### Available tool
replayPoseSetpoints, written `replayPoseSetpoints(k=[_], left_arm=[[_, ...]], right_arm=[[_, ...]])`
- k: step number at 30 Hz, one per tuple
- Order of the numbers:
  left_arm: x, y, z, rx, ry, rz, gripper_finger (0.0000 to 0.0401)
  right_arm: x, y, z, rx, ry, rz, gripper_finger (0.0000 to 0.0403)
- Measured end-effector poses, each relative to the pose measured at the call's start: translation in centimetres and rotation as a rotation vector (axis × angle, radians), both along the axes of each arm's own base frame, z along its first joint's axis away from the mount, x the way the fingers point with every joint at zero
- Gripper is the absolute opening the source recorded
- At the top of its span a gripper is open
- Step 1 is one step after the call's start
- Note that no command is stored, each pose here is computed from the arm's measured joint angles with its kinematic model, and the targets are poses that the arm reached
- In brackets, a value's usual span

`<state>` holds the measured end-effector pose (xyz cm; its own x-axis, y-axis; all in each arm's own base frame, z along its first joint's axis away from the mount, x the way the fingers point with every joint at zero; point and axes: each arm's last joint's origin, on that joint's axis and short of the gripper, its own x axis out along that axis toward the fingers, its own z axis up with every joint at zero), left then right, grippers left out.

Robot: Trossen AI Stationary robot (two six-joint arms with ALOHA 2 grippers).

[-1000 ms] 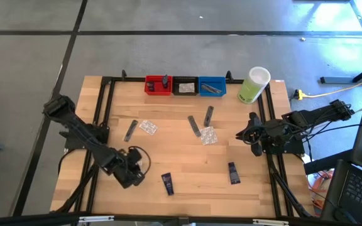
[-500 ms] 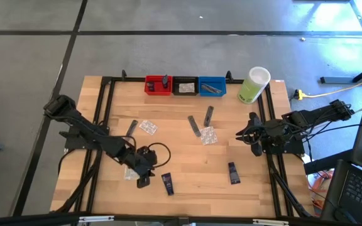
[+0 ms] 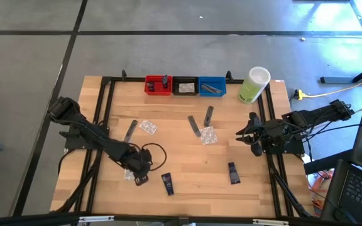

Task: Pick & Place Travel size toiletries
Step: Put the white bandage pack into the black bin

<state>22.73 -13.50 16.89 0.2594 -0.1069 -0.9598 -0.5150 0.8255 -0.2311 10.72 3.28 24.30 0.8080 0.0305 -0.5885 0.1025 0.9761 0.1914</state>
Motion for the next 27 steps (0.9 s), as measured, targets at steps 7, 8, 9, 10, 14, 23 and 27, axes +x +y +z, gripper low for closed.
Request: replayPoseSetpoints(k=[7, 8, 9, 10, 14, 23, 27], left_arm=[[0.0, 0.1, 0.0, 0.009, -0.004, 0.11, 0.0098], [0.0, 0.2, 0.0, 0.013, -0.004, 0.115, 0.0099], [0.1, 0.2, -0.2, 0.018, -0.001, 0.108, 0.01], [0.2, 0.2, -0.4, 0.017, 0.008, 0.083, 0.0102], [1.2, -0.1, -1.1, -0.035, -0.01, -0.058, 0.0122], [2.3, 1.0, -1.2, -0.072, -0.035, 0.006, 0.0156], [1.9, 1.0, -0.8, -0.057, -0.015, 0.095, 0.017]], right_arm=[[0.0, 0.0, 0.0, 0.0, 0.0, 0.0, 0.0136], [0.0, 0.0, 0.0, 0.0, 0.0, 0.0, 0.0138], [0.0, 0.0, 0.0, 0.0, 0.0, 0.0, 0.0139], [0.0, 0.0, 0.0, 0.0, 0.0, 0.0, 0.014], [0.0, 0.0, 0.0, 0.0, 0.0, 0.0, 0.0145], [0.0, 0.0, 0.0, 0.0, 0.0, 0.0, 0.0151], [0.0, 0.0, 0.0, 0.0, 0.0, 0.0, 0.0145]])
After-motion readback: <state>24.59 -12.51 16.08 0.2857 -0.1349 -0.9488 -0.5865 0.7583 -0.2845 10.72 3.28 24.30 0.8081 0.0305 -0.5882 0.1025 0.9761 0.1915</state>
